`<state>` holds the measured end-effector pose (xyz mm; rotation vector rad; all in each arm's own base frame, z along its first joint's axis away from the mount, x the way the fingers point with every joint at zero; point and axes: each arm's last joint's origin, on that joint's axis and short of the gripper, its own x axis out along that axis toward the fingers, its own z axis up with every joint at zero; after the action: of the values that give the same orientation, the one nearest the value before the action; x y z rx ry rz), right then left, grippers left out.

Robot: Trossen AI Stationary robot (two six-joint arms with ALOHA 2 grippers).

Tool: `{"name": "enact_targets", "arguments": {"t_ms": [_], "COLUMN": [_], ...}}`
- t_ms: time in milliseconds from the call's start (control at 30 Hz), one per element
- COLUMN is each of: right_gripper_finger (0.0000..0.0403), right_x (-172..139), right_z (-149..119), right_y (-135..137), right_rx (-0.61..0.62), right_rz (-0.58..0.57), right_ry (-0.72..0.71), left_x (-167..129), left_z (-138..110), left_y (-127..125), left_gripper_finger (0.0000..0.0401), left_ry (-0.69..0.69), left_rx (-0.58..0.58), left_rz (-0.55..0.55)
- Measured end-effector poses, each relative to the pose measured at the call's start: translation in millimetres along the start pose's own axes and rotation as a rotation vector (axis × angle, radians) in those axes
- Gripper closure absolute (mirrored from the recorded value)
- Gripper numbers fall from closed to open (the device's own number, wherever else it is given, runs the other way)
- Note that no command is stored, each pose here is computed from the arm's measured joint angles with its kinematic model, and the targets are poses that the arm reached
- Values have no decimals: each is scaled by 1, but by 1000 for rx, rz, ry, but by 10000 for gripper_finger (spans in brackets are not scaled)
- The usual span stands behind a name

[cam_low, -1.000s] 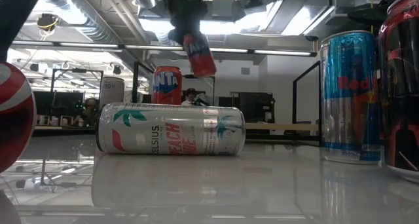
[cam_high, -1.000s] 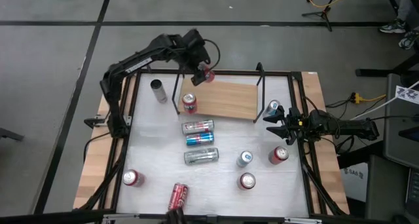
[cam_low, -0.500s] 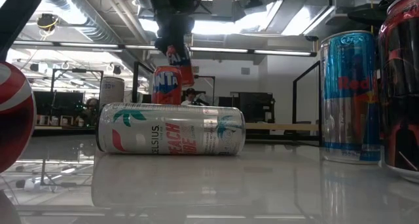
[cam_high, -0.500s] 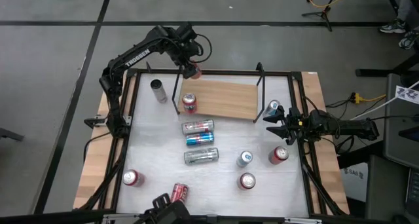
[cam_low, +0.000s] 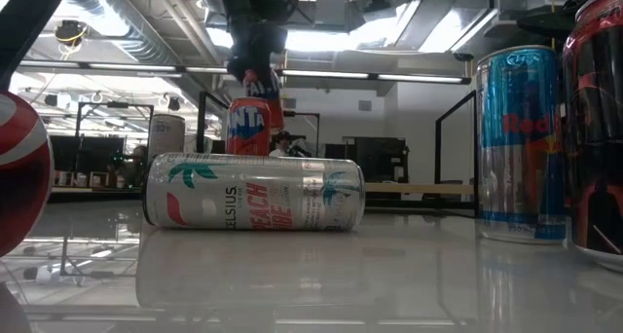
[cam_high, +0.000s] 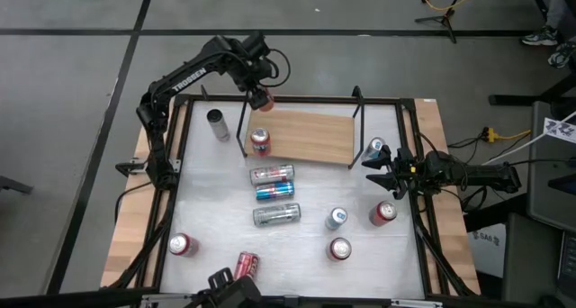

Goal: Place canned beverage on shelf
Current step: Put the right red soda can on the shelf aligned with the red soda can

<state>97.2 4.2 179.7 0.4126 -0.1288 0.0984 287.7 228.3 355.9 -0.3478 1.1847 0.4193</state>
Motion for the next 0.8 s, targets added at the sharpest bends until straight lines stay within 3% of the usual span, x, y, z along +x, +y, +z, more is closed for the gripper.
{"name": "enact_targets", "arguments": {"t_ms": [433,800], "right_gripper_finger": [164,164], "right_x": [0,0], "right_z": [0,0], "right_y": [0,0], "right_rx": [0,0], "right_rz": [0,0], "right_ry": [0,0], "left_x": [42,50], "left_z": [-16,-19], "left_y": [1,-8], "left_gripper_finger": [104,104], "left_ry": [142,167], "left_rx": [-9,112], "left_rz": [-24,-37]}}
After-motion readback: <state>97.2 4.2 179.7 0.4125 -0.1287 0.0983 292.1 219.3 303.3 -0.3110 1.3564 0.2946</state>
